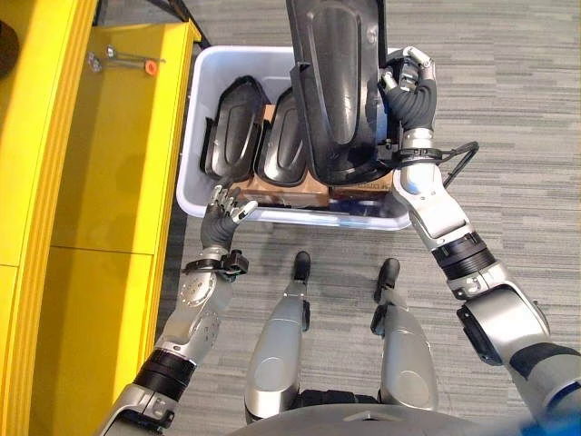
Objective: Move parts from the plastic box to the shelf.
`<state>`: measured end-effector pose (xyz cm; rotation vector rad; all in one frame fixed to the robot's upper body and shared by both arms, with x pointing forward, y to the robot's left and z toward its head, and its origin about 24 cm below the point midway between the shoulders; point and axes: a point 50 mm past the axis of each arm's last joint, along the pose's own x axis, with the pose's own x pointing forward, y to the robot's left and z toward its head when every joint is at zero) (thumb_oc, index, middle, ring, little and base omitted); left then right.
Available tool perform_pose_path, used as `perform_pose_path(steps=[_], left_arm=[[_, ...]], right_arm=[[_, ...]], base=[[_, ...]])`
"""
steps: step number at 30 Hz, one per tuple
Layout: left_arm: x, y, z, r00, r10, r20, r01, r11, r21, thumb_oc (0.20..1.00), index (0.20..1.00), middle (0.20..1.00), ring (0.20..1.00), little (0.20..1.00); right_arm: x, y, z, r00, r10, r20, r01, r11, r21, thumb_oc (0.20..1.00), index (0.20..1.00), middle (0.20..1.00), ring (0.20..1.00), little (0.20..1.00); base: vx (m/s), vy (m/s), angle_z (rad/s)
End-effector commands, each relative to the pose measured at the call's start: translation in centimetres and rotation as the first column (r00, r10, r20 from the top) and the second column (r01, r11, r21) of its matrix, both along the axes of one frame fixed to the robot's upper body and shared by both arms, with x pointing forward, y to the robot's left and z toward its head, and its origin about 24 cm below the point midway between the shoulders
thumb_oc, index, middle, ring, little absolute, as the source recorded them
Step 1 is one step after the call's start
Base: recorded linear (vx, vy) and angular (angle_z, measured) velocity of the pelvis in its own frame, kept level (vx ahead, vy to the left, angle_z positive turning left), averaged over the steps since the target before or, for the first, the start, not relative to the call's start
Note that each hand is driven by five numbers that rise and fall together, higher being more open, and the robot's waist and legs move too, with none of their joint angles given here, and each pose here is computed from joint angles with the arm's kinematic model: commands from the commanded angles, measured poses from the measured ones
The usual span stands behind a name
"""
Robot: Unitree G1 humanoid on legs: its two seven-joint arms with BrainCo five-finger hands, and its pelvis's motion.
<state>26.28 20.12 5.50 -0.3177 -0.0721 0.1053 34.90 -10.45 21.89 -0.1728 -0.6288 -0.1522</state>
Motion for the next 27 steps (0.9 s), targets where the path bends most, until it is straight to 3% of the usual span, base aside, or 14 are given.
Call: perform_pose_path(steps=[1,13,23,27], left_arm=[[-1.3,0.8,0.2,1.0,-0.001,0.03,-0.002,0.997,0.074,1.0,1.0,1.0,1.0,1.0],[-4.7,3.2,-3.7,0.985,0.109,-0.131,-0.101,0.992,0.071,1.0,1.0,1.0,1.0,1.0],[-5.0,2.2,-5.8,0.968,0.115,-0.222,-0.114,0.993,0.016,1.0,1.0,1.0,1.0,1.0],[-4.3,1.8,-5.1,0.977,0.099,-0.189,-0.099,0.995,0.008,1.0,1.0,1.0,1.0,1.0]], right_arm=[[-1.6,1.0,0.0,0.993,0.08,0.084,-0.081,0.997,0.008,0.2,0.2,0.2,0.2,0.2],[-2.6,1.9,-5.0,0.978,0.19,-0.084,-0.192,0.981,-0.012,0.2,0.2,0.2,0.2,0.2],[-1.6,1.0,-4.9,0.986,0.133,-0.097,-0.134,0.991,-0.004,0.2,0.2,0.2,0.2,0.2],[-1.4,0.7,-6.3,0.975,0.15,-0.165,-0.136,0.986,0.096,0.2,0.2,0.2,0.2,0.2]], base=[[0.04,-0.086,-0.11],[0.03,-0.192,0.01],[-0.07,-0.114,0.4],[-0.01,0.117,0.68]])
